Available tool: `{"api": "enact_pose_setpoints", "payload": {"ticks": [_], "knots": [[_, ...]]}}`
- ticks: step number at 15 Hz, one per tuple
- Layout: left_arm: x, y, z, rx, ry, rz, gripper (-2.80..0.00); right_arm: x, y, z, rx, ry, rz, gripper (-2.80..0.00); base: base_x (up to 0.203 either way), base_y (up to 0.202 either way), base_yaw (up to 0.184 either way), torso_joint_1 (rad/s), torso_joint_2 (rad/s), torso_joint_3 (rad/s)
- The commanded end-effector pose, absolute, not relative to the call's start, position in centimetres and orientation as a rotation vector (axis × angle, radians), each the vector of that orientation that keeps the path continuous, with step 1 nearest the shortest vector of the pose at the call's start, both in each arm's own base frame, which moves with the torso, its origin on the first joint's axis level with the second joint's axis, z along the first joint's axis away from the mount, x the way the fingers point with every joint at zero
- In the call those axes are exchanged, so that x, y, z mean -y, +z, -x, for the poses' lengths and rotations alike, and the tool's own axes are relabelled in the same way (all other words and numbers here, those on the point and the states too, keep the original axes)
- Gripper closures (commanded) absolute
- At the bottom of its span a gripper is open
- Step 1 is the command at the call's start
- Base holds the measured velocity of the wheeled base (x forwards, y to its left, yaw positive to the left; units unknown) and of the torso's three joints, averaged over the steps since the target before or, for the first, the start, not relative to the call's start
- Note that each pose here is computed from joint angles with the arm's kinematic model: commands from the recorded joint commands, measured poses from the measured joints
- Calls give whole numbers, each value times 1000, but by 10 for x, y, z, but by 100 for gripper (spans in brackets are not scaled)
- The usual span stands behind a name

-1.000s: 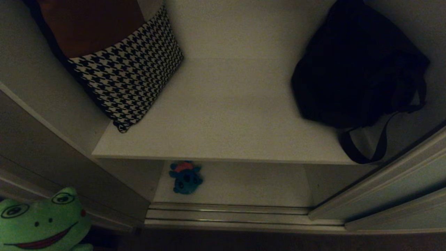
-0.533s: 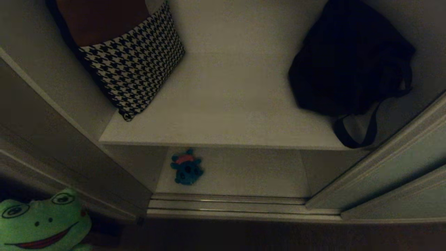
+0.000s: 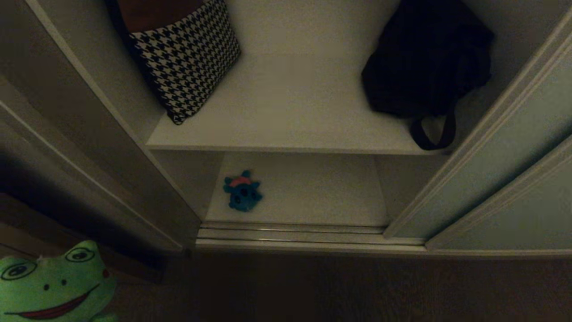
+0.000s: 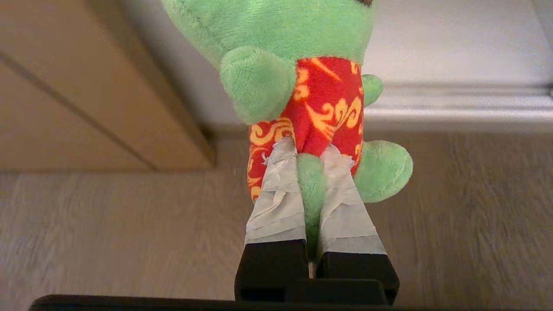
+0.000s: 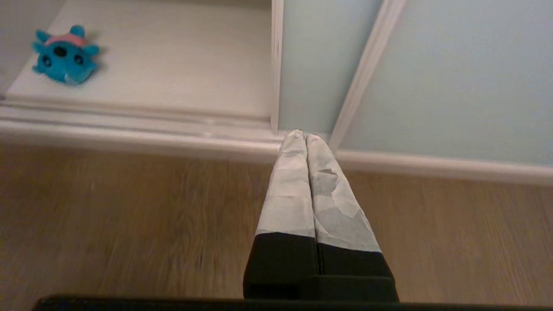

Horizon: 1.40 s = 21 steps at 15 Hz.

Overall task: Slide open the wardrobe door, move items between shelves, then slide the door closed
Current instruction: Place the green doll on the lower shelf

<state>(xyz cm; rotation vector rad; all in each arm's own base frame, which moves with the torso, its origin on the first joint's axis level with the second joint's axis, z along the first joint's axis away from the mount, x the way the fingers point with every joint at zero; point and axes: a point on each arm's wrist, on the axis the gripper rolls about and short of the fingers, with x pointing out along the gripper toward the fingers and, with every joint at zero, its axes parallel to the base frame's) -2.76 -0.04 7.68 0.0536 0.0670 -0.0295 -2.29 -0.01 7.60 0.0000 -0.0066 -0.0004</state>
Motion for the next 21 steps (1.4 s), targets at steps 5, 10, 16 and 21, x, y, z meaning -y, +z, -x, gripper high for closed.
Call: {"api": "enact_pose_setpoints", "payload": {"ticks": [5,10,16,21], "knots": [[0,77,27,-72,-28,-17,0,0,76,23,8,0,0,0,-189,0,0,2,1,2],[0,77,27,-74,-8,-6,0,0,76,23,8,0,0,0,-18,0,0,0,1,0],[0,78,28,-73,-6,-3,0,0,76,23,8,0,0,0,0,0,0,2,4,-161],[0,77,28,-80,-8,-5,0,0,76,23,8,0,-1,0,0,0,0,1,3,-199]]}}
